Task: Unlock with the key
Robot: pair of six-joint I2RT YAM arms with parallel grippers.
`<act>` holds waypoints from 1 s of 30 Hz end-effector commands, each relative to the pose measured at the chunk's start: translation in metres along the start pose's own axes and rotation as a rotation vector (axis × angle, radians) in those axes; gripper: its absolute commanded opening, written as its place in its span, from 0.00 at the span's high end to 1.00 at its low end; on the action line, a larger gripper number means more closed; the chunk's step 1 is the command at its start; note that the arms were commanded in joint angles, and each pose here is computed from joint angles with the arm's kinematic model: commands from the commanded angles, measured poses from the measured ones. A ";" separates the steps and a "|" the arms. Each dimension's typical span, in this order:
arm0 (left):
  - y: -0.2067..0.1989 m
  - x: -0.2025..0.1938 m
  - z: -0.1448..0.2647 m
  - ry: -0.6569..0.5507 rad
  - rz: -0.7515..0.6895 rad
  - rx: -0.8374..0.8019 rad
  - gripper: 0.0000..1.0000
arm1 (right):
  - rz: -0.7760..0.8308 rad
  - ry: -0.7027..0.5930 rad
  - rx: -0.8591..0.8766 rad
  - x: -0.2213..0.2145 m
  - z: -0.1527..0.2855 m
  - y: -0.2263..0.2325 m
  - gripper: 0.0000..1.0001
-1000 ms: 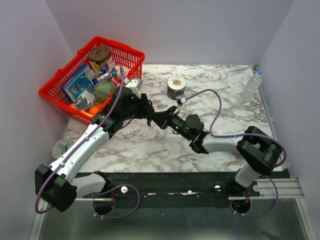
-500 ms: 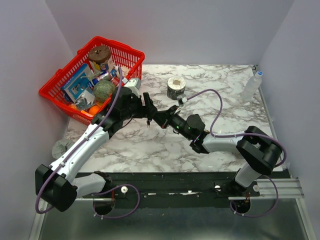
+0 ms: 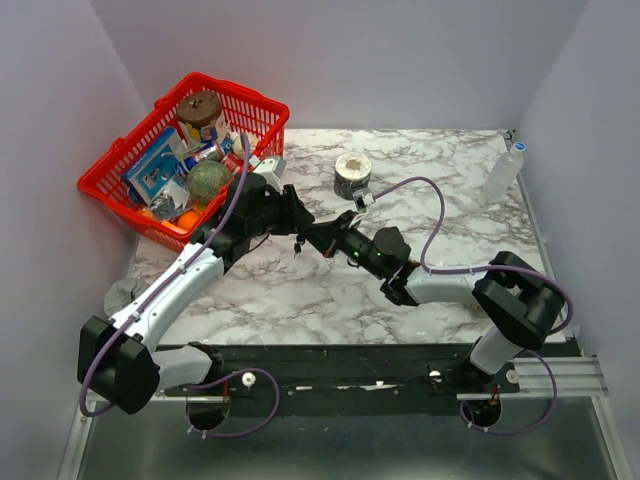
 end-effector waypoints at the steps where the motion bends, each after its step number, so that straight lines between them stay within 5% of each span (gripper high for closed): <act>1: 0.009 -0.018 -0.006 0.076 0.006 0.005 0.74 | 0.021 -0.135 0.105 0.031 -0.006 0.021 0.99; 4: 0.010 -0.021 -0.008 0.100 -0.001 -0.002 1.00 | 0.012 -0.139 0.088 0.032 -0.004 0.020 0.99; 7: 0.009 -0.021 -0.009 0.116 -0.006 -0.015 1.00 | 0.012 -0.135 0.073 0.031 -0.002 0.018 0.89; 11: 0.007 -0.012 -0.009 0.094 -0.004 -0.025 1.00 | 0.021 -0.120 0.063 0.029 0.002 0.016 0.60; 15: 0.010 0.000 -0.006 0.043 0.024 -0.019 1.00 | 0.036 -0.087 0.058 0.024 0.002 0.015 0.49; 30: 0.018 0.010 -0.003 -0.012 0.040 -0.025 1.00 | 0.008 0.005 0.049 -0.012 -0.013 0.011 0.49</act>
Point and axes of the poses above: each gripper's point midway between its finger pads, its own z axis back along the fingers, its own y axis along the line the jaws close on, x = y × z, the point moved 6 cm from there along z, back along the fingers, and after that the axes turned 1 degree about z, right-handed, at the moved point
